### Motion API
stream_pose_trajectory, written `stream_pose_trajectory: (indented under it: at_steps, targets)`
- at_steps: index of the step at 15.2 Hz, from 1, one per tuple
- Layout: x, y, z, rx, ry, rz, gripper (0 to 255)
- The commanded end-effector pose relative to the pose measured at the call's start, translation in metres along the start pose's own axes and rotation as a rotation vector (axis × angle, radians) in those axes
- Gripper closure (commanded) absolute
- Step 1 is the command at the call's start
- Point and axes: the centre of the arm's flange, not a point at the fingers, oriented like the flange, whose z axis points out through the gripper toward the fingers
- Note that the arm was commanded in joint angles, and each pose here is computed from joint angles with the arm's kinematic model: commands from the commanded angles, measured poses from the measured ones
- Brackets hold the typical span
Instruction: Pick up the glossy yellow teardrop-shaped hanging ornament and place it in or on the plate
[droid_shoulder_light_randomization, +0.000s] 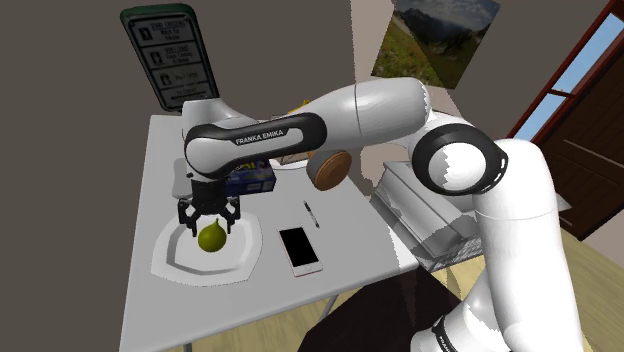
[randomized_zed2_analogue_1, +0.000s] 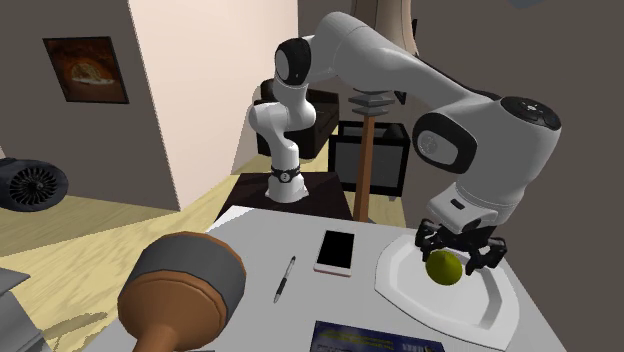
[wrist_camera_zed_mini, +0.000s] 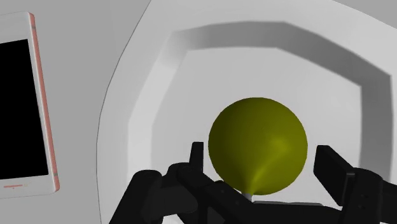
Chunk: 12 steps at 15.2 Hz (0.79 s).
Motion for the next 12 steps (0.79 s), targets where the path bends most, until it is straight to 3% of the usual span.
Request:
stream_pose_trajectory:
  at_steps: [1, 5, 9, 12]
  targets:
    - [0.0, 0.0, 0.0, 0.0, 0.0, 0.0, 0]
    - [0.0, 0.0, 0.0, 0.0, 0.0, 0.0, 0]
    - [0.0, 0.0, -0.05, 0.0, 0.0, 0.0, 0]
    - [0.0, 0.0, -0.05, 0.0, 0.0, 0.0, 0]
